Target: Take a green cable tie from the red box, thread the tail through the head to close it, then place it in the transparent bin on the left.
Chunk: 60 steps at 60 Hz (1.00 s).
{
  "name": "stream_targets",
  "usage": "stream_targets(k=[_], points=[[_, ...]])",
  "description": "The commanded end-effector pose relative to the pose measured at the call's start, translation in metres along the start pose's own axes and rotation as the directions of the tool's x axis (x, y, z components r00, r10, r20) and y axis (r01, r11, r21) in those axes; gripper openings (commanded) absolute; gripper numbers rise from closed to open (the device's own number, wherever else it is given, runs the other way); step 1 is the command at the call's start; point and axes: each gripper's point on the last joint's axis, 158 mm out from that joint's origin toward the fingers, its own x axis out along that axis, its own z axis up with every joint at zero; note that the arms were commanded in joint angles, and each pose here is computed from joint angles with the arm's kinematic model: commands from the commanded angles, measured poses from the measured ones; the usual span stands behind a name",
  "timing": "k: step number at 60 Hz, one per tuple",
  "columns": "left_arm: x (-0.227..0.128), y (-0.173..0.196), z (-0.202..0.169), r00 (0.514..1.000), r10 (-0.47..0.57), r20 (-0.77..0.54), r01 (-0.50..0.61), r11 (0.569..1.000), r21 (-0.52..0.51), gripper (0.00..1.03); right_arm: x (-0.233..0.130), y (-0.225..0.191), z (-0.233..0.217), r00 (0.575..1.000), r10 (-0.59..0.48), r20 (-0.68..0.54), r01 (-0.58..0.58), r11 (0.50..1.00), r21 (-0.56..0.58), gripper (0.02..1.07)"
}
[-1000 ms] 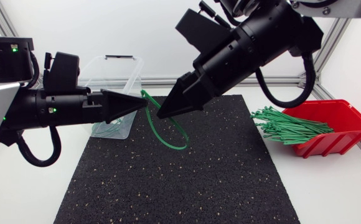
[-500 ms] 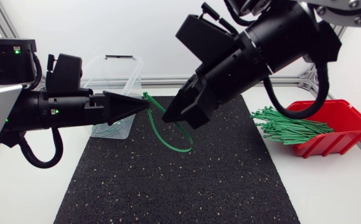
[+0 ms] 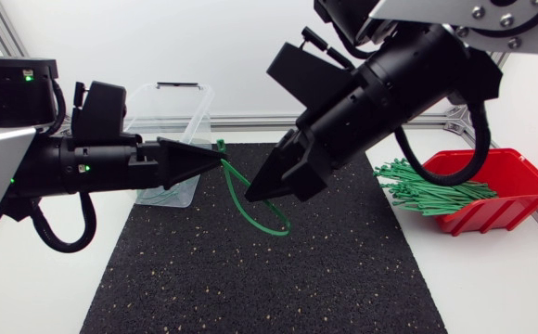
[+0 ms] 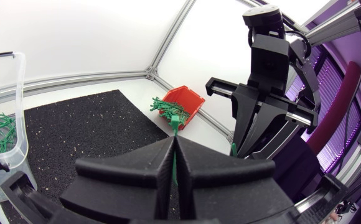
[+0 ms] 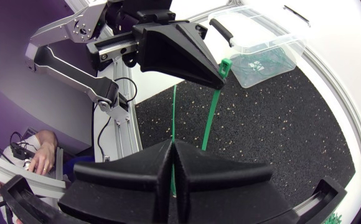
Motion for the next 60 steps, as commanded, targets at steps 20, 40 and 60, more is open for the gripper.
stream_targets(k=[20, 40, 60], points=[[0.005, 0.002, -0.014, 1.0, 0.019, 0.006, -0.019, 0.999, 0.027, 0.03, -0.001, -0.021, -0.012, 0.991, 0.119, -0.059, -0.098, 0.954, 0.283, 0.07], [0.005, 0.001, -0.015, 1.0, 0.024, 0.019, -0.025, 0.998, 0.051, 0.03, 0.005, -0.019, -0.003, 0.987, 0.126, -0.104, -0.08, 0.928, 0.364, 0.07], [0.005, -0.009, -0.021, 0.998, 0.036, 0.044, -0.04, 0.995, 0.09, 0.03, 0.006, -0.003, 0.002, 0.971, 0.207, -0.117, -0.146, 0.909, 0.391, 0.07]])
